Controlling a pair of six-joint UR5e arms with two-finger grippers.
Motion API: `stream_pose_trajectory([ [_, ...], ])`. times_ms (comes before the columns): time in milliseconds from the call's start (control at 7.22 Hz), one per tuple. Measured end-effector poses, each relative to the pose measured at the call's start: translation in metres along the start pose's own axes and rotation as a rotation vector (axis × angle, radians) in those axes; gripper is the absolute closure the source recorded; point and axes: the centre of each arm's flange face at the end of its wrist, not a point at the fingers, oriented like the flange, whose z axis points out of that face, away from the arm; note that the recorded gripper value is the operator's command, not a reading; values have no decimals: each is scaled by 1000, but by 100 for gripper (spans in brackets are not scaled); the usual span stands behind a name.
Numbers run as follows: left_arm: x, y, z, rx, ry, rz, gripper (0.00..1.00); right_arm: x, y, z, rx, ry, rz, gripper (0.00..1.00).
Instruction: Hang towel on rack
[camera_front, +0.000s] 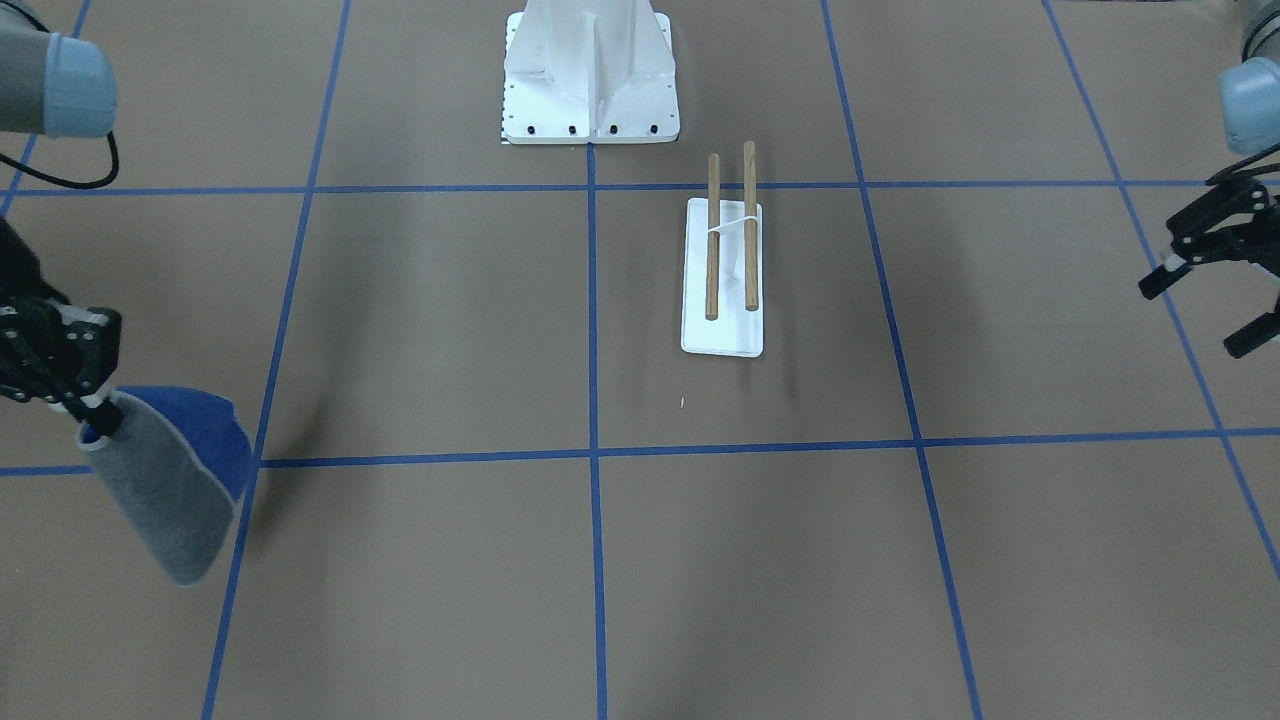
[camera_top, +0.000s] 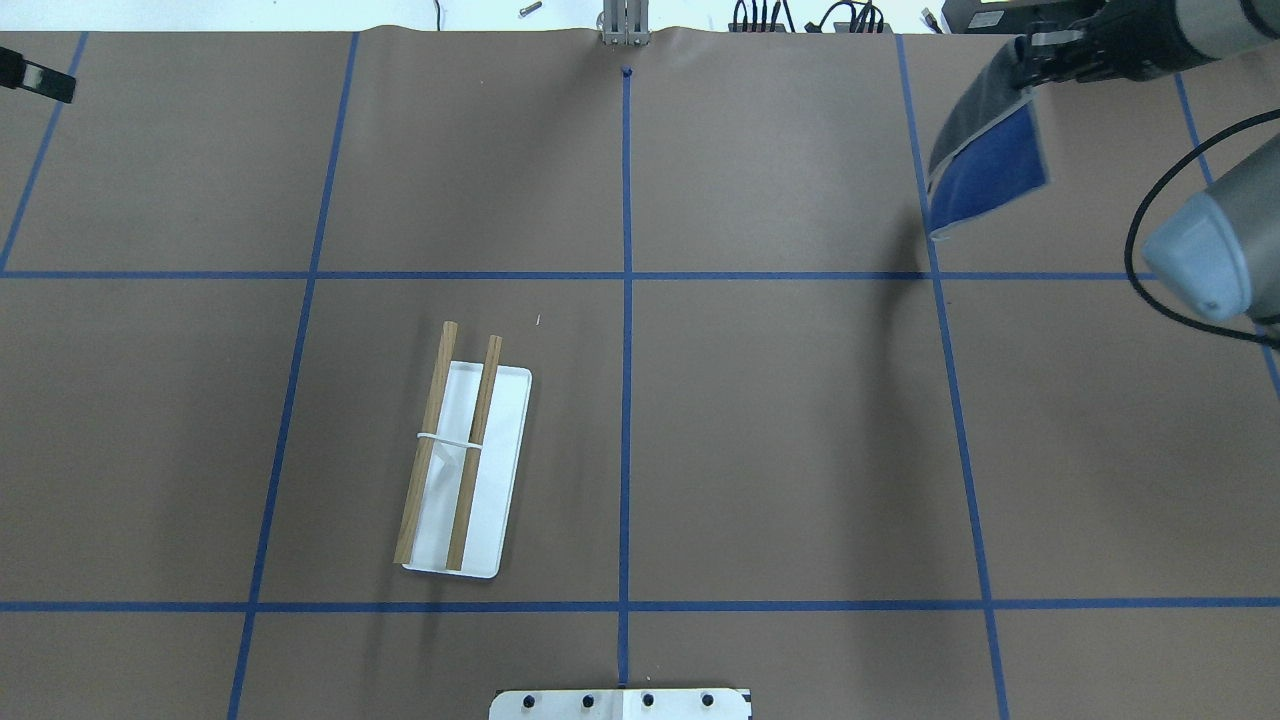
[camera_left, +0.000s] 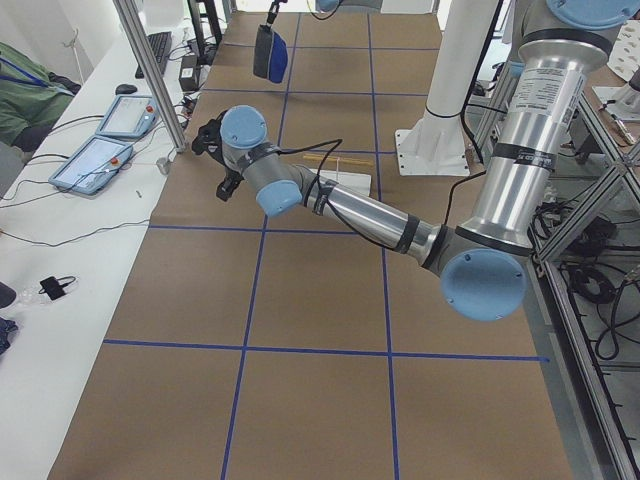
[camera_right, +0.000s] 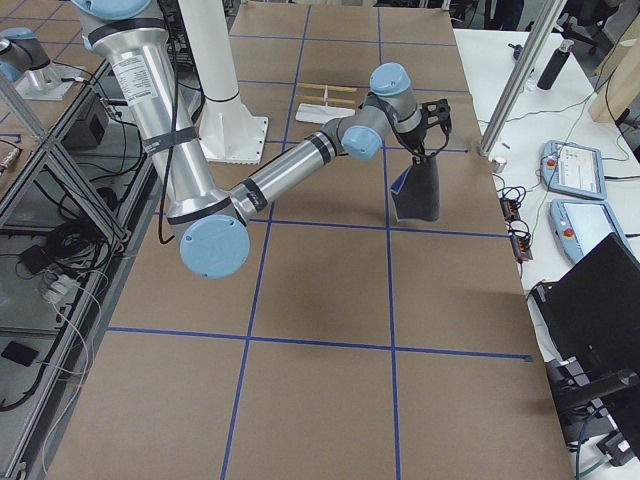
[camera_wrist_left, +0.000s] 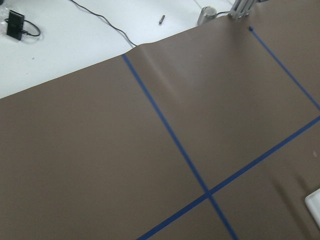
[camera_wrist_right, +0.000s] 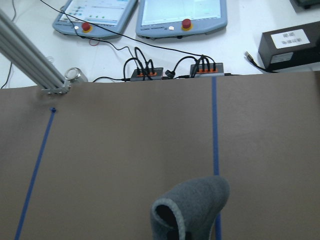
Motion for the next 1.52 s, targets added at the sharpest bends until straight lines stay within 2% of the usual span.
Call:
stream_pose_trajectory([
  [277,76,-26,51,-29,89,-138,1,-79,46,15,59,-27,-104,100],
  [554,139,-35,103,-47,108,-363,1,-138,97,37,81,-39,-223,100],
  [831,217,-41,154,-61,133,-524,2,-187,136,53,127,31,-394,100],
  [970,259,-45,173,-73,141,-588,2,-219,144,53,131,79,-445,100],
  [1247,303,-48,193,-85,124,-649,3,-264,162,50,149,131,-496,100],
  [1524,313,-46,202,-80,111,-675,16,-300,185,45,159,166,-539,100],
])
